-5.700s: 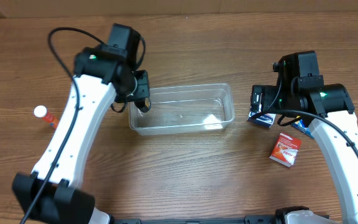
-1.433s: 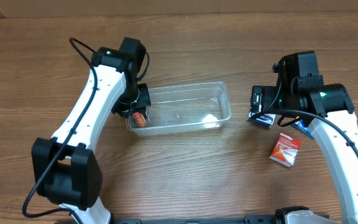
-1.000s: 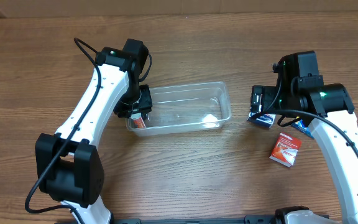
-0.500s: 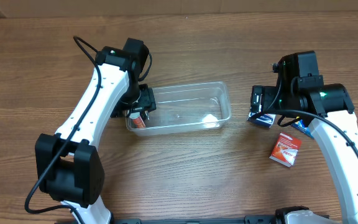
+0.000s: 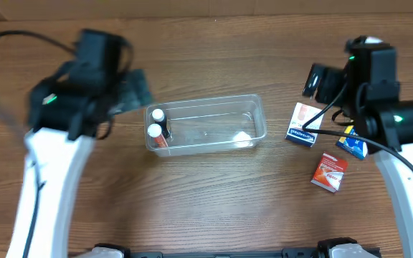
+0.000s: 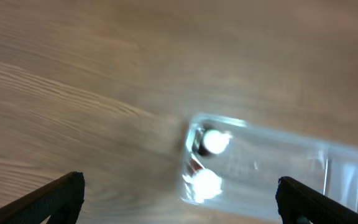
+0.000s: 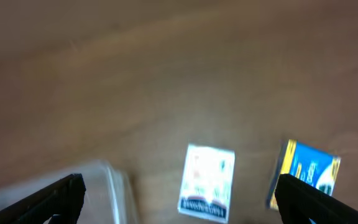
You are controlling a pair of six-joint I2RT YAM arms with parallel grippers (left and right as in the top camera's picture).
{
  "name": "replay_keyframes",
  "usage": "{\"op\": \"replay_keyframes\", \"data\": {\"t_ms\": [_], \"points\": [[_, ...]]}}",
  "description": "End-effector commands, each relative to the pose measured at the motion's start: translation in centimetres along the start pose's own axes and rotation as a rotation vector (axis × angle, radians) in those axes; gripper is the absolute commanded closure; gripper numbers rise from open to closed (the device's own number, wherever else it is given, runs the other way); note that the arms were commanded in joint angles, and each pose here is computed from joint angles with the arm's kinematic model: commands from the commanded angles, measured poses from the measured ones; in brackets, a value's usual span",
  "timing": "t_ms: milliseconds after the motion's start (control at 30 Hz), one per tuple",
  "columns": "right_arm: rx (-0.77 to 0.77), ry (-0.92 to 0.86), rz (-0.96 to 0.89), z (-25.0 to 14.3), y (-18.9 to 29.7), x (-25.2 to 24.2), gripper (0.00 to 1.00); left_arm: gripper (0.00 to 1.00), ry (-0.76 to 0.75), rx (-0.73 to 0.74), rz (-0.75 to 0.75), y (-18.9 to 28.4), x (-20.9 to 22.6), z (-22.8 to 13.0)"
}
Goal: Pack container
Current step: 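Grasp the white Hansaplast box with the right gripper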
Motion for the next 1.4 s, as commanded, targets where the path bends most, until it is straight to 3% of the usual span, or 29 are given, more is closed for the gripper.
{"op": "replay_keyframes", "data": {"t_ms": [0,200,367,533,1367], "points": [[0.086,-0.008,-0.067,-0.8,-3.5,-0.3,0.00,0.00,0.103,-0.047,0.003,1.1,3.8,2.1],[0.329,-0.047,-0.188,-4.9,-10.9,-1.8,0.00,0.00,0.160,-0.004,0.061,-0.7,7.7,3.2],[0.543,-0.076,-0.182,-9.2,-15.4,-2.8,0.00,0.00,0.158,0.028,0.074,-1.9,7.8,3.3],[0.639,-0.043,-0.184,-12.3,-17.7,-3.1,0.00,0.00,0.157,0.055,0.072,-2.8,7.7,3.2],[0.649,-0.042,-0.181,-16.5,-19.7,-3.9,0.00,0.00,0.157,0.061,0.060,-2.8,7.5,3.2]]}}
Point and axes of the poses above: each gripper's point midway between its finger pads, its own y axis back along the fingers, its own x axis along the line the jaws close on, z = x × y, the point moved 4 cm from there along y, back along the fingers, and after that the axes turned 2 degrees about y, right-handed, at the moved point
